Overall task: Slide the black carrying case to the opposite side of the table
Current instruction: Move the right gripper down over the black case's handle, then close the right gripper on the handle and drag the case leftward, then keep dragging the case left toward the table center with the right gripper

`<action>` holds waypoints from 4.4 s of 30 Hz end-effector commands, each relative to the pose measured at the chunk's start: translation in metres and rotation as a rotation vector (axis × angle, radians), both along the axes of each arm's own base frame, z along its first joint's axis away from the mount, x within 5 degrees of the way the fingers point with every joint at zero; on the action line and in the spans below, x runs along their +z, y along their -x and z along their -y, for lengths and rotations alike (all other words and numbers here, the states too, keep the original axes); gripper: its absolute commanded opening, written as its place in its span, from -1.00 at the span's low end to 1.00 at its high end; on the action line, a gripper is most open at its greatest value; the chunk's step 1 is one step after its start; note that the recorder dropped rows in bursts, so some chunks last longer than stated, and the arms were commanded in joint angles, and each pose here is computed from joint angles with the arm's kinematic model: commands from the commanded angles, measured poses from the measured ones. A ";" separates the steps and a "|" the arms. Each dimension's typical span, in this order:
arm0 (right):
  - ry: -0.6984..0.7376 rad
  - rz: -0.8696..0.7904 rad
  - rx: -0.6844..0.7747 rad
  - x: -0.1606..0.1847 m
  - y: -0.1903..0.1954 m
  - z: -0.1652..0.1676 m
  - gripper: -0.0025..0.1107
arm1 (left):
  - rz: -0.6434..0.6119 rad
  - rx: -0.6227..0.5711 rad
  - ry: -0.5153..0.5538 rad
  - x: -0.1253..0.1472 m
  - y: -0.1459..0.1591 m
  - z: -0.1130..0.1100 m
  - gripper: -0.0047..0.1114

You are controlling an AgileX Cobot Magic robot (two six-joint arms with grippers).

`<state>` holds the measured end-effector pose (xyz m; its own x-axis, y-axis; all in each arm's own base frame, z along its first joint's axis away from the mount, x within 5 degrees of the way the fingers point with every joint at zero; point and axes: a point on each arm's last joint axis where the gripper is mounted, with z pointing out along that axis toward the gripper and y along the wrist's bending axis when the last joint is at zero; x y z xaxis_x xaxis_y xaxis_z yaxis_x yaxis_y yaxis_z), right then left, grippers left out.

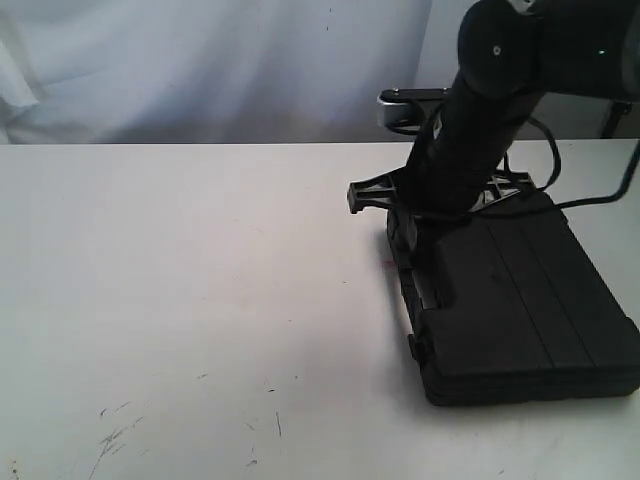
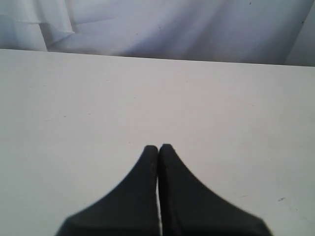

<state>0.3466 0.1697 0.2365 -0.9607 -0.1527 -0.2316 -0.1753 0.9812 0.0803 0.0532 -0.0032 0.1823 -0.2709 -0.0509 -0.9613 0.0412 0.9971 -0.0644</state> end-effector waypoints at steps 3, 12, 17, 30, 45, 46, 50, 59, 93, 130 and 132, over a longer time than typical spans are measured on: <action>0.033 -0.035 -0.062 -0.015 -0.021 -0.011 -0.96 | 0.014 0.003 0.005 0.000 0.000 0.000 -0.92; 0.082 -0.068 -0.110 -0.057 -0.038 -0.015 -0.35 | 0.014 0.003 0.005 0.000 0.000 0.000 -0.92; 0.122 -0.080 -0.097 -0.072 -0.042 -0.014 -0.24 | 0.014 0.003 0.005 0.000 0.000 0.000 -0.92; 0.132 -0.120 -0.102 -0.099 -0.044 -0.017 -0.25 | 0.014 0.003 0.005 0.000 0.000 0.000 -0.92; 0.043 -0.166 -0.148 -0.099 -0.041 -0.024 -0.96 | 0.014 0.003 0.005 0.000 0.000 0.000 -0.92; 0.023 -0.163 -0.154 -0.099 -0.041 -0.027 -0.96 | 0.014 0.003 0.005 0.000 0.000 0.000 -0.92; -0.022 -0.136 -0.147 -0.098 -0.038 -0.042 -0.96 | 0.014 0.003 0.005 0.000 0.000 0.000 -0.92; -0.110 -0.039 -0.155 -0.076 -0.038 -0.081 -0.96 | 0.014 0.003 0.005 0.000 0.000 0.000 -0.92; -0.297 0.022 -0.199 -0.076 -0.053 -0.162 -0.96 | 0.014 0.003 0.005 0.000 0.000 0.000 -0.92; -0.467 0.069 -0.273 -0.096 -0.058 -0.184 -0.96 | 0.014 0.003 0.005 0.000 0.000 0.000 -0.92; -0.467 0.063 -0.278 -0.099 -0.058 -0.184 -0.96 | 0.014 0.003 0.005 0.000 0.000 0.000 -0.92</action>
